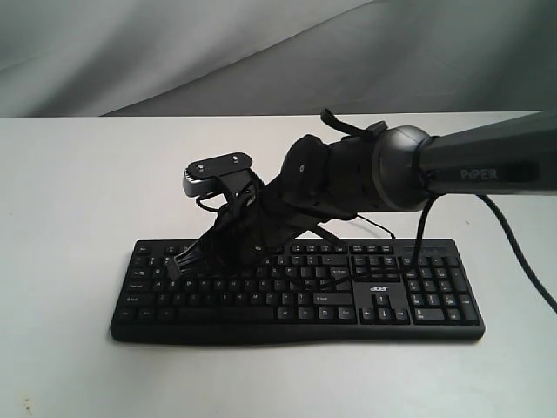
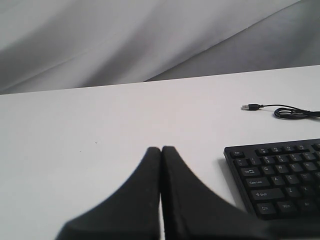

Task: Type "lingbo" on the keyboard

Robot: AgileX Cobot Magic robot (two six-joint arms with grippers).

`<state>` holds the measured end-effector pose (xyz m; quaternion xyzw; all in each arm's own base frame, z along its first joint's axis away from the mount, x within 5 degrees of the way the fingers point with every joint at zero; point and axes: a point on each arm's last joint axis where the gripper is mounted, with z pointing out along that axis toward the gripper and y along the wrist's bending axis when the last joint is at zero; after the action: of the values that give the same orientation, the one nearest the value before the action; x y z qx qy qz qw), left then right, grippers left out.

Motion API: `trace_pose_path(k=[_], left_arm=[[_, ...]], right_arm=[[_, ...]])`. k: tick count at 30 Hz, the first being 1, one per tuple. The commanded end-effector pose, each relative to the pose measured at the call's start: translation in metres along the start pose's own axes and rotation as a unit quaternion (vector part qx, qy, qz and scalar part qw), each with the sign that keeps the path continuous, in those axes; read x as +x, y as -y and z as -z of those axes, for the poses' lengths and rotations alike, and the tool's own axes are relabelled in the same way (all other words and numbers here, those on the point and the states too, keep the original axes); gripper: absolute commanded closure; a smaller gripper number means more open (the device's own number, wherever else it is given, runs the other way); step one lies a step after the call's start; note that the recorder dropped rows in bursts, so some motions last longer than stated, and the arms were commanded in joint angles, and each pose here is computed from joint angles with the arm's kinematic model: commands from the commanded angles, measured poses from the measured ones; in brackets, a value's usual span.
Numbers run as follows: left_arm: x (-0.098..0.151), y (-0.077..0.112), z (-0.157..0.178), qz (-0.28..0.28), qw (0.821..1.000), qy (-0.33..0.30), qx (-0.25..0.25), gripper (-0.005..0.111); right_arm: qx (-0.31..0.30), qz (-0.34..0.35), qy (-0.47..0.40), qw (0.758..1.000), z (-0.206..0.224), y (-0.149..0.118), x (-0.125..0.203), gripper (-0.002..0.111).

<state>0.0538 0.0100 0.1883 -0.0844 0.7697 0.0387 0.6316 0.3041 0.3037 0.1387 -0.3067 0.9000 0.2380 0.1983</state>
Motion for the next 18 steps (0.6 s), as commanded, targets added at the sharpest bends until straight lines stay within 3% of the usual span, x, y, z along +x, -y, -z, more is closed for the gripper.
trace_pose_path(k=[1, 18], left_arm=[[0.0009, 0.0001, -0.0002, 0.006, 1.0, 0.001, 0.0, 0.106], [0.0009, 0.0001, -0.0002, 0.006, 1.0, 0.001, 0.0, 0.106]], right_arm=[[0.005, -0.002, -0.017, 1.0, 0.0054, -0.0011, 0.0002, 0.108], [0.008, -0.003, -0.054, 0.999, 0.0042, -0.0039, 0.0089, 0.108]])
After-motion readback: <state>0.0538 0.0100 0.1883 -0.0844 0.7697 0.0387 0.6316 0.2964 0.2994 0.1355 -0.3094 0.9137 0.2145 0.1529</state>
